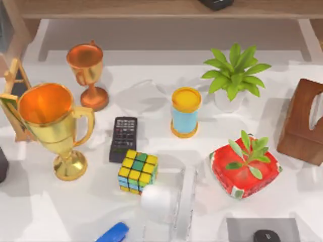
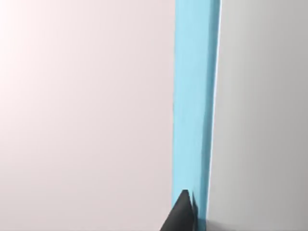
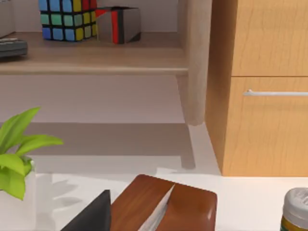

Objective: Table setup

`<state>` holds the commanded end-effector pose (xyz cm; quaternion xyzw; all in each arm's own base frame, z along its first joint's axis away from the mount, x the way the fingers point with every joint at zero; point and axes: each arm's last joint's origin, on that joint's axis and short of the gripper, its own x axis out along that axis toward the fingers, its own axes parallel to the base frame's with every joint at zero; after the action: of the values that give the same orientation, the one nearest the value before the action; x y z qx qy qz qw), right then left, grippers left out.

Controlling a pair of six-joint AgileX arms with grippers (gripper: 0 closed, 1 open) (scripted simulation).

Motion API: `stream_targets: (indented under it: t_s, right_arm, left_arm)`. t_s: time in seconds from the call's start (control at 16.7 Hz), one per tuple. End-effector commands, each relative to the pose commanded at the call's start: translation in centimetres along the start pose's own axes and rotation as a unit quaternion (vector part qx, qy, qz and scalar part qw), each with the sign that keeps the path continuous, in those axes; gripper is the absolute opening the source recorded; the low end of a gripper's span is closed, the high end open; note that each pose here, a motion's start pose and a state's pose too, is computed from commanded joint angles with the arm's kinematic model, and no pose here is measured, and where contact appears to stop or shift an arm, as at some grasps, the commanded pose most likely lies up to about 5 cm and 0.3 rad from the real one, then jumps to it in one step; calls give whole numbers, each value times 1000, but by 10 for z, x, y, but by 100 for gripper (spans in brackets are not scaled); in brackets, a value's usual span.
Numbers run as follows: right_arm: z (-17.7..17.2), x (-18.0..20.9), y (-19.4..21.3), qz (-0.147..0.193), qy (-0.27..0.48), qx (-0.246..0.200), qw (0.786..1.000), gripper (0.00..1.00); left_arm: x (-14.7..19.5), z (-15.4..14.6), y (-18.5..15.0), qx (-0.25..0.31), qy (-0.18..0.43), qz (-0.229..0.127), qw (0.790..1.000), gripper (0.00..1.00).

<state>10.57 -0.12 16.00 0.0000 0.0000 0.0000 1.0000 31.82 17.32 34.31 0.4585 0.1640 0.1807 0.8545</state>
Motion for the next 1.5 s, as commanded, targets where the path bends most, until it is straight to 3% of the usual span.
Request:
stream_targets:
  t_s: [0.24, 0.48, 0.66, 1.02, 1.5]
  right_arm:
    - [0, 0, 0, 0, 0, 0, 1000, 100]
    - [0, 0, 0, 0, 0, 0, 1000, 100]
    - [0, 0, 0, 0, 0, 0, 1000, 100]
    - [0, 0, 0, 0, 0, 0, 1000, 100]
    - [0, 0, 0, 0, 0, 0, 1000, 100]
  left_arm:
    - [0, -90, -33, 96, 48, -55, 993, 0]
    - [2, -133, -76, 177, 13, -114, 977, 0]
    - [16, -128, -108, 234, -68, -136, 960, 0]
    - [46, -92, -156, 306, -210, -138, 919, 0]
    - [50, -91, -162, 309, -216, -141, 915, 0]
